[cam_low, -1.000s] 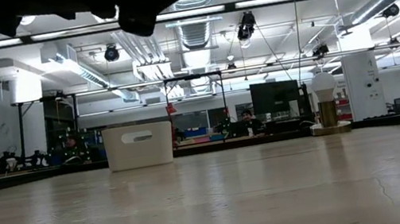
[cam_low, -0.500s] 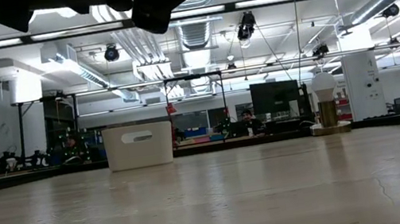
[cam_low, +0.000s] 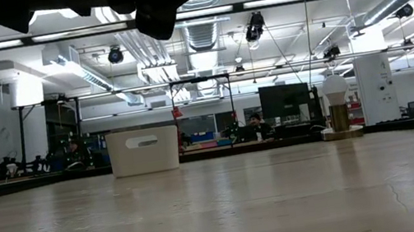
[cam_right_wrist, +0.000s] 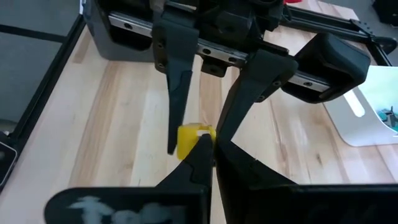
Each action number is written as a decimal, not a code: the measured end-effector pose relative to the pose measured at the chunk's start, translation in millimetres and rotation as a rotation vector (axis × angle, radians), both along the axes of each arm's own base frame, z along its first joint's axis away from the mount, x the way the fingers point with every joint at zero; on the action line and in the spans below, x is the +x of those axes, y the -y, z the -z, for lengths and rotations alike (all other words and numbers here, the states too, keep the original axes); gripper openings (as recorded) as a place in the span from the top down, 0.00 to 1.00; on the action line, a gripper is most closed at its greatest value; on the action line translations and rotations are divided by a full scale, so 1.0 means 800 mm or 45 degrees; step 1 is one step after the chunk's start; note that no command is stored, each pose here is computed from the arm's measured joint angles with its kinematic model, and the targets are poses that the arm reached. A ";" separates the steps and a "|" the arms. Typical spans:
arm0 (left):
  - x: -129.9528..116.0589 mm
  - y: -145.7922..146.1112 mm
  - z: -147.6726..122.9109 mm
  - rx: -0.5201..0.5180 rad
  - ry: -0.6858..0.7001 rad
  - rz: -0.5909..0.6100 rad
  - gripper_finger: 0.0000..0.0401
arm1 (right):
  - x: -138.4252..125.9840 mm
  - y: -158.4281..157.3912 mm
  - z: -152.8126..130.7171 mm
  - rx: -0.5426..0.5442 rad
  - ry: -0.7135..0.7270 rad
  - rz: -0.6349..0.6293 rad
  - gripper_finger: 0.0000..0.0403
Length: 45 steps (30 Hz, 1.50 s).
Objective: Pick and place Stapler, Stapler remover, tape
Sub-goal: Put the yellow stapler into the black bin
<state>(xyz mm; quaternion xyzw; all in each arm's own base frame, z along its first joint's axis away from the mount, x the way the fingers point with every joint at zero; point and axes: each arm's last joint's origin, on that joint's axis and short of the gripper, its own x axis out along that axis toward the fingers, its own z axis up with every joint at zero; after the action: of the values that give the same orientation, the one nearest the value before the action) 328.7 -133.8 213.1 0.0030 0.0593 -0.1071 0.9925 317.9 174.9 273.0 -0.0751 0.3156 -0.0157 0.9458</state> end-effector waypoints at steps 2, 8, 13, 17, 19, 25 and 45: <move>0.000 0.000 0.000 0.000 0.000 0.000 0.74 | 0.000 0.000 0.000 0.001 0.000 0.000 0.98; 0.000 0.000 0.000 -0.016 -0.006 0.001 0.81 | 0.000 0.000 0.000 0.008 0.000 0.007 0.96; -0.001 0.001 0.001 -0.089 -0.052 0.048 0.80 | -0.001 0.000 0.000 0.012 -0.001 0.007 0.83; -0.006 0.001 0.000 -0.145 -0.131 0.082 0.80 | 0.000 0.000 0.000 0.017 -0.001 0.010 0.69; -0.013 0.000 0.003 -0.163 -0.238 0.096 0.81 | -0.002 -0.001 -0.001 -0.003 -0.004 -0.015 0.63; -0.040 -0.004 -0.009 -0.254 -0.499 0.098 0.82 | -0.014 -0.012 -0.013 0.001 0.035 -0.076 0.53; -0.209 0.078 -0.020 -0.735 -1.384 -0.124 0.82 | -0.016 -0.016 -0.008 0.012 0.017 -0.059 0.55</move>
<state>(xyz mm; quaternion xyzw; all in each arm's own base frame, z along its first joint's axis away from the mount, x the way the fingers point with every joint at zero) 161.3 -196.4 229.2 -0.3233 0.5254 -0.0594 0.7848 304.9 187.9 279.4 -0.0777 0.3074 0.0071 0.9484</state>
